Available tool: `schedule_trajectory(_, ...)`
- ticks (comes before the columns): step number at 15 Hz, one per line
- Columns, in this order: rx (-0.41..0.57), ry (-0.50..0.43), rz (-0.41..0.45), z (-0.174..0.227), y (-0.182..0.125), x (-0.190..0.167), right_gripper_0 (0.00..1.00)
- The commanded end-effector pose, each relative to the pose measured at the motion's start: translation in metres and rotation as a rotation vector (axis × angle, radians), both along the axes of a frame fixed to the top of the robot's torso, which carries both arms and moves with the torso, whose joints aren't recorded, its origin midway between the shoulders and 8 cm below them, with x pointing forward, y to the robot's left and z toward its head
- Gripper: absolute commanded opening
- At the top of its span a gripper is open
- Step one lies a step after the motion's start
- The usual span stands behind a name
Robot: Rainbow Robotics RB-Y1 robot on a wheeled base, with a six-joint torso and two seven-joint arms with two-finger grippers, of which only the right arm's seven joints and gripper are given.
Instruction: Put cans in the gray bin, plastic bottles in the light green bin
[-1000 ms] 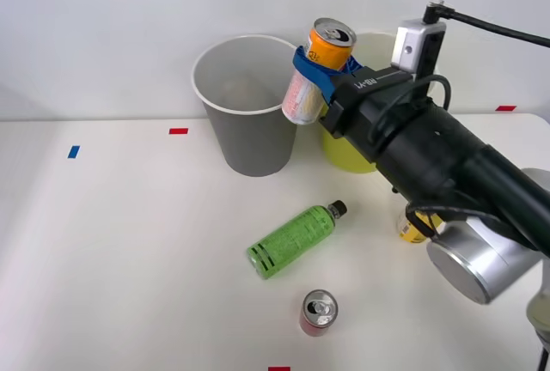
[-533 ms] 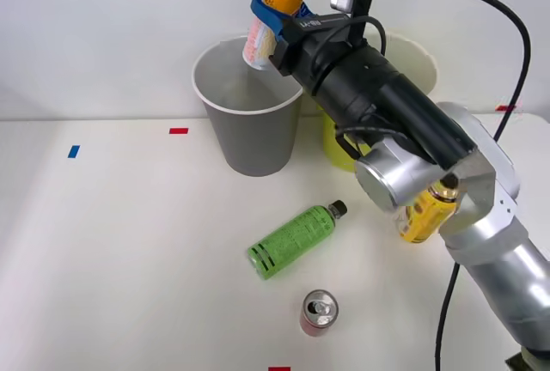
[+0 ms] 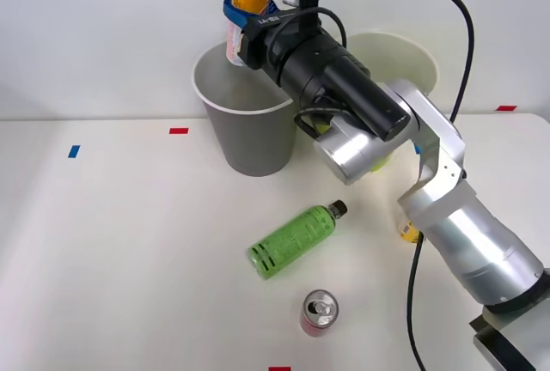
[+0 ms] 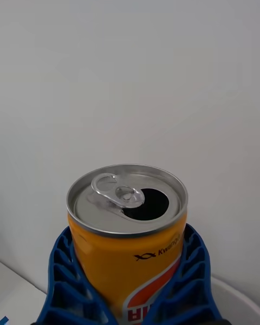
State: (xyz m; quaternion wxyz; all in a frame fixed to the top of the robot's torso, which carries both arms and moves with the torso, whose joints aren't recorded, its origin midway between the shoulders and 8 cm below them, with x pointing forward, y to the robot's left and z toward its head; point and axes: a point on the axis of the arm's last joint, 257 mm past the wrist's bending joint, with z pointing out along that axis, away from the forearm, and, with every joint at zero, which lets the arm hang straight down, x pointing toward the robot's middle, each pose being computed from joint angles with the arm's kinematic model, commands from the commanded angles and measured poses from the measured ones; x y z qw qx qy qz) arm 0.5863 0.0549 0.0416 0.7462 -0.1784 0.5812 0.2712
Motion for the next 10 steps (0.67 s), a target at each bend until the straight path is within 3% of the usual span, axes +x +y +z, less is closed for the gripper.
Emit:
schedule_trajectory(1, 0.006, 0.006, 0.003, 0.000, 0.003, 0.001, 0.26)
schedule_trajectory(2, 0.008, 0.007, 0.004, 0.000, 0.003, 0.001, 0.80)
schedule_trajectory(3, 0.007, 0.009, 0.002, -0.001, 0.002, 0.002, 1.00)
schedule_trajectory(10, -0.018, -0.140, 0.026, 0.011, -0.011, -0.013, 1.00)
